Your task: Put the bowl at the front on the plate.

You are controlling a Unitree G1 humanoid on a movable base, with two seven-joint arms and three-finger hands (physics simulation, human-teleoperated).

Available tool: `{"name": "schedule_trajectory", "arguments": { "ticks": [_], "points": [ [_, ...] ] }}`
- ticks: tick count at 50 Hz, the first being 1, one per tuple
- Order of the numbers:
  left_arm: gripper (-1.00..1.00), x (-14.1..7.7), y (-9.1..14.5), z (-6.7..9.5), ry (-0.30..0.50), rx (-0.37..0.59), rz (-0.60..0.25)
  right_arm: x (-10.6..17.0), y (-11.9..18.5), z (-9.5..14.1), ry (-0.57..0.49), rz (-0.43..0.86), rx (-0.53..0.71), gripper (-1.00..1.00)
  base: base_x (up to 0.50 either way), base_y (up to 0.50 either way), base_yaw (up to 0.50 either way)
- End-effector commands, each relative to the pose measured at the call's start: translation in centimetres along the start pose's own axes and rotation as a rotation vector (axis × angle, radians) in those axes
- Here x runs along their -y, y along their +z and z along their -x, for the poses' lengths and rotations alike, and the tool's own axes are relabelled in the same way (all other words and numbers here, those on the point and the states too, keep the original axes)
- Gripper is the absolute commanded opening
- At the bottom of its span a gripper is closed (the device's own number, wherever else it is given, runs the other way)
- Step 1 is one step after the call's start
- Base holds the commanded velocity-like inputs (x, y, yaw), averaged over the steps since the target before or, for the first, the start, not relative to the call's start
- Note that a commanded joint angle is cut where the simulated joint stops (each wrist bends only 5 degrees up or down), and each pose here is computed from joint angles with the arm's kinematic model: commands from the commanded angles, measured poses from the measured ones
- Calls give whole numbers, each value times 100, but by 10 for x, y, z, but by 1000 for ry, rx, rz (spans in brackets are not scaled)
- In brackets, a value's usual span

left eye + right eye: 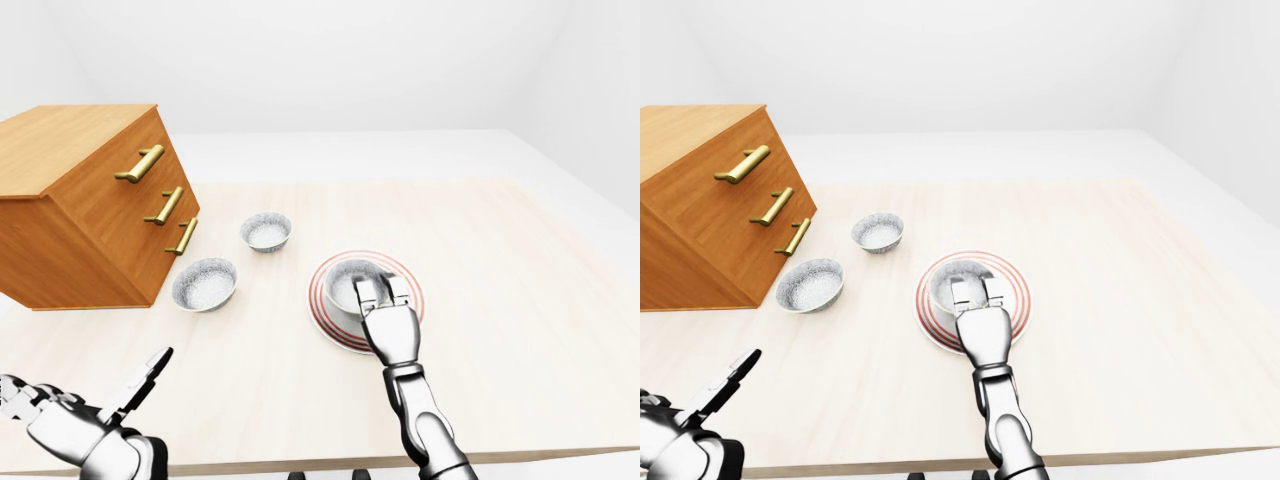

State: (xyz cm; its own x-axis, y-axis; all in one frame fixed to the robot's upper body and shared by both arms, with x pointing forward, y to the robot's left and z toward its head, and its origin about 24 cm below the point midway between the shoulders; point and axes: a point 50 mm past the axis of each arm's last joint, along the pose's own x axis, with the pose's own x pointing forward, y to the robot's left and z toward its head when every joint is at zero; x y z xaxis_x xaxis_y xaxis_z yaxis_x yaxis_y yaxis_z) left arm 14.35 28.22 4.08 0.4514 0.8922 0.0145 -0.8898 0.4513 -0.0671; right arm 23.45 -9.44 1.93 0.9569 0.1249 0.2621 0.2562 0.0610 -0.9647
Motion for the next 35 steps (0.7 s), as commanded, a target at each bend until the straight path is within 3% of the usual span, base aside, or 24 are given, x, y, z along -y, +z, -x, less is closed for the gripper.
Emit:
{"name": "schedule_trajectory", "arguments": {
  "ticks": [1,18,26,35],
  "points": [
    [100,1,-2,0,-6,-7,-5,1,2,-1,1,48,28,100,0,0,0],
    [100,-2,4,1,6,14,10,8,5,-2,2,89,52,100,0,0,0],
    [100,-1,1,0,3,5,2,65,12,-12,-22,348,82,100,0,0,0],
    [100,-1,1,0,0,2,-1,94,12,-28,-4,583,214,100,0,0,0]
  ]
}}
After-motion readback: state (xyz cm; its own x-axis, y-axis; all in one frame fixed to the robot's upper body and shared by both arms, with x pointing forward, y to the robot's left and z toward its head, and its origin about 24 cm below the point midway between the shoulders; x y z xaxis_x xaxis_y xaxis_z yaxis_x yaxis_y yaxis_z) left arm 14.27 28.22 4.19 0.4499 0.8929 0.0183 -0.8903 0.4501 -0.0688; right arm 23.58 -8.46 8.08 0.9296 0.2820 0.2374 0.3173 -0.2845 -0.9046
